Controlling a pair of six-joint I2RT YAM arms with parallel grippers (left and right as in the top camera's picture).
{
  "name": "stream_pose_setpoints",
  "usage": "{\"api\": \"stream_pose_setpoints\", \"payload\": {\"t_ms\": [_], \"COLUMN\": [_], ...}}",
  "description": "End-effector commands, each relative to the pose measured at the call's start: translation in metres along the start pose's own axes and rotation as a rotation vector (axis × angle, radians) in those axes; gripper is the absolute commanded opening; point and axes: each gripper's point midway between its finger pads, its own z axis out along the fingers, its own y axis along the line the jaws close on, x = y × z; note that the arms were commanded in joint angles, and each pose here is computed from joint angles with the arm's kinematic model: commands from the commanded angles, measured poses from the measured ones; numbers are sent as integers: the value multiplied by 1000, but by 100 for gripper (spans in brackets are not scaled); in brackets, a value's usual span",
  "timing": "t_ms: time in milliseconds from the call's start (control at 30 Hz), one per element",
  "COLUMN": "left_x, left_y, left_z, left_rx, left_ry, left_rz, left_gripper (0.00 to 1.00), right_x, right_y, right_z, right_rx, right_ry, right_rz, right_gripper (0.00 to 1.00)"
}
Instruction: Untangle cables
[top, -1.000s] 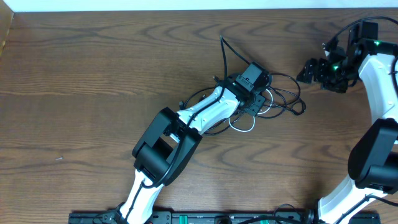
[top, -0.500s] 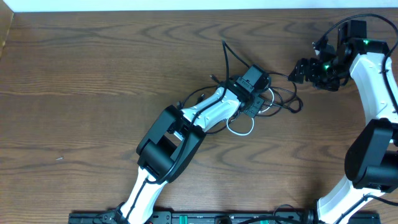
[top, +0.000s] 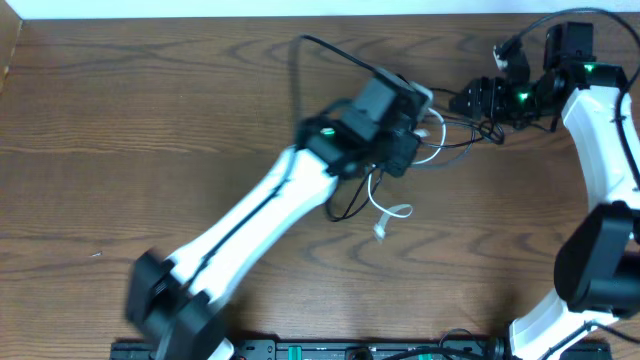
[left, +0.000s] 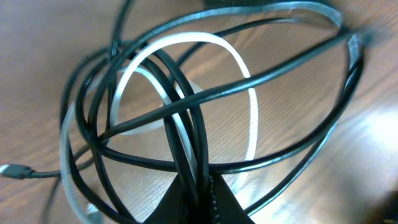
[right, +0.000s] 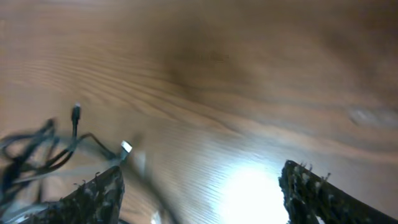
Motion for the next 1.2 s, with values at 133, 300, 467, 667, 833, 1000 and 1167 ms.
{"api": "stream_pose_setpoints", "payload": {"t_ms": [133,300,467,667,833,1000,1167], "left_x": [-20,-13,-10,-9,-4,-4,-4], "left_y": [19,37,42,50,58,59,62], "left_z": [-49,-52,-53,-52,-52,-52,-52], "left_rx": [144,128,119,74,27,23,3], "left_ry": [-74,-49,-40,-38,-21,-23,-24], "left_rz": [-101,-150,-163,-166,-174,-174,-176], "left_gripper": [8,8,8,8,8,8,8], "right_x": [-22,-26,-28,-35,-41,-19,6], "right_y": [104,142,155,132,124,162,181], "right_z": [-68,-92,-92,-71,-72,-60,-41], "right_rx": [-220,-231,-223,-16,41,-122,-162], "right_ry": [-208,-298,-323,-315,-340,-269,-186], "right_rz": [-281,-406,-435,-321,-300,-511,-677], "right_gripper": [81,82,83,81,84,80,78]}}
